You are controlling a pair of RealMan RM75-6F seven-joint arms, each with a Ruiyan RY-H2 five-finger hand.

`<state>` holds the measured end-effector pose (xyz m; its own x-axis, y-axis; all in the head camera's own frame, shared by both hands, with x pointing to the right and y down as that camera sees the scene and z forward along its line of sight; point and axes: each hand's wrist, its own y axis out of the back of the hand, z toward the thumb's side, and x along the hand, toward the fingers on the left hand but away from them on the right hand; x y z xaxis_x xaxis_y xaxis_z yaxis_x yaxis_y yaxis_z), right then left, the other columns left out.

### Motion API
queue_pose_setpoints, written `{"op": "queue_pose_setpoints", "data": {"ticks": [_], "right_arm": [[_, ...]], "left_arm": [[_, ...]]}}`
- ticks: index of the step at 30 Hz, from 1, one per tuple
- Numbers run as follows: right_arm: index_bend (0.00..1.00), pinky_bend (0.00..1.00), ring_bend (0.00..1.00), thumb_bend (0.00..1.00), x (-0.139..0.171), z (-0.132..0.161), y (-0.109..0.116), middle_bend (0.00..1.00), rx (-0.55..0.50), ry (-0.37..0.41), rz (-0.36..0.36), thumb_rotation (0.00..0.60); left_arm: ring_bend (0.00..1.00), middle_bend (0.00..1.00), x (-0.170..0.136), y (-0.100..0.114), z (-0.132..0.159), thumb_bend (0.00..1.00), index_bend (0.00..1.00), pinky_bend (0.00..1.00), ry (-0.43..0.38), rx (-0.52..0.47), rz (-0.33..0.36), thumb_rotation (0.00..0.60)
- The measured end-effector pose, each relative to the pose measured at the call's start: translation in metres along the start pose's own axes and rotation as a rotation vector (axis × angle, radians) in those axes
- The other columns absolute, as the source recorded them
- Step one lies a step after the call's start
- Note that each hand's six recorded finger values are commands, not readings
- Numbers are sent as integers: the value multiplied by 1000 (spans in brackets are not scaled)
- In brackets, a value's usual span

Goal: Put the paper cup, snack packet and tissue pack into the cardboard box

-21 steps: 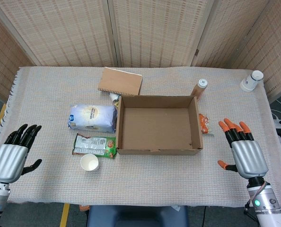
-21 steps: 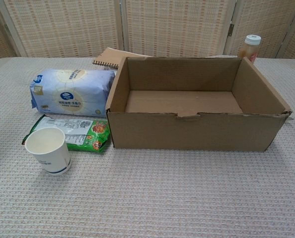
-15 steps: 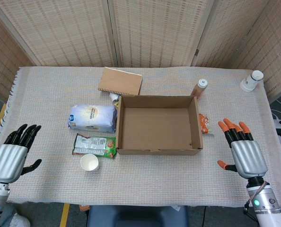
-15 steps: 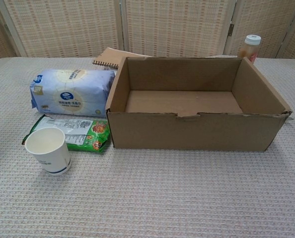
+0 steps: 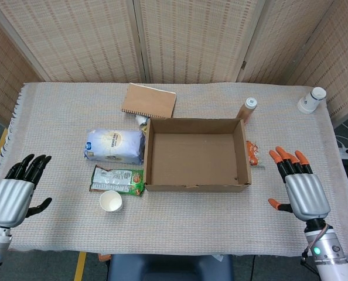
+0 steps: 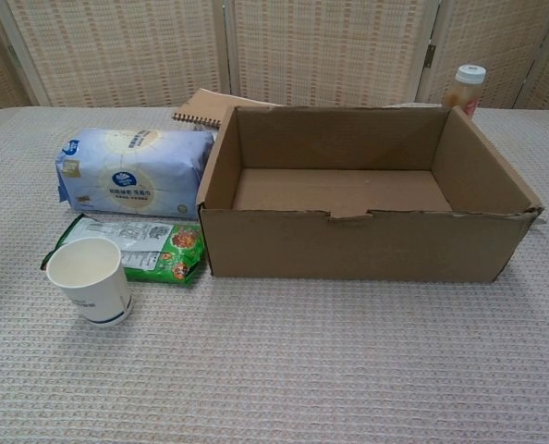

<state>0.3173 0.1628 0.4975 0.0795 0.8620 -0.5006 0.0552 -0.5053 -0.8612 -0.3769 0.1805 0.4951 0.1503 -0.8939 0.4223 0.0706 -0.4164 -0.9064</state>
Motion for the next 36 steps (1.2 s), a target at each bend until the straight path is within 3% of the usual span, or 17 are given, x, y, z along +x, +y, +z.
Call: {"op": "queue_pose_setpoints", "data": {"ticks": [12, 24, 36], "right_arm": [[55, 0, 0, 74, -1, 0, -3, 0, 4, 7, 13, 600], [55, 0, 0, 74, 0, 1, -1, 0, 2, 9, 8, 600], [55, 0, 0, 73, -1, -1, -1, 0, 1, 1, 8, 600]], "left_arm": [[36, 70, -8, -9, 26, 191, 0, 198, -78, -19, -61, 600], [35, 71, -16, -59, 81, 190, 0, 200, -235, -19, -203, 600], [36, 72, 15, -90, 100, 191, 0, 212, -230, -25, -277, 600]]}}
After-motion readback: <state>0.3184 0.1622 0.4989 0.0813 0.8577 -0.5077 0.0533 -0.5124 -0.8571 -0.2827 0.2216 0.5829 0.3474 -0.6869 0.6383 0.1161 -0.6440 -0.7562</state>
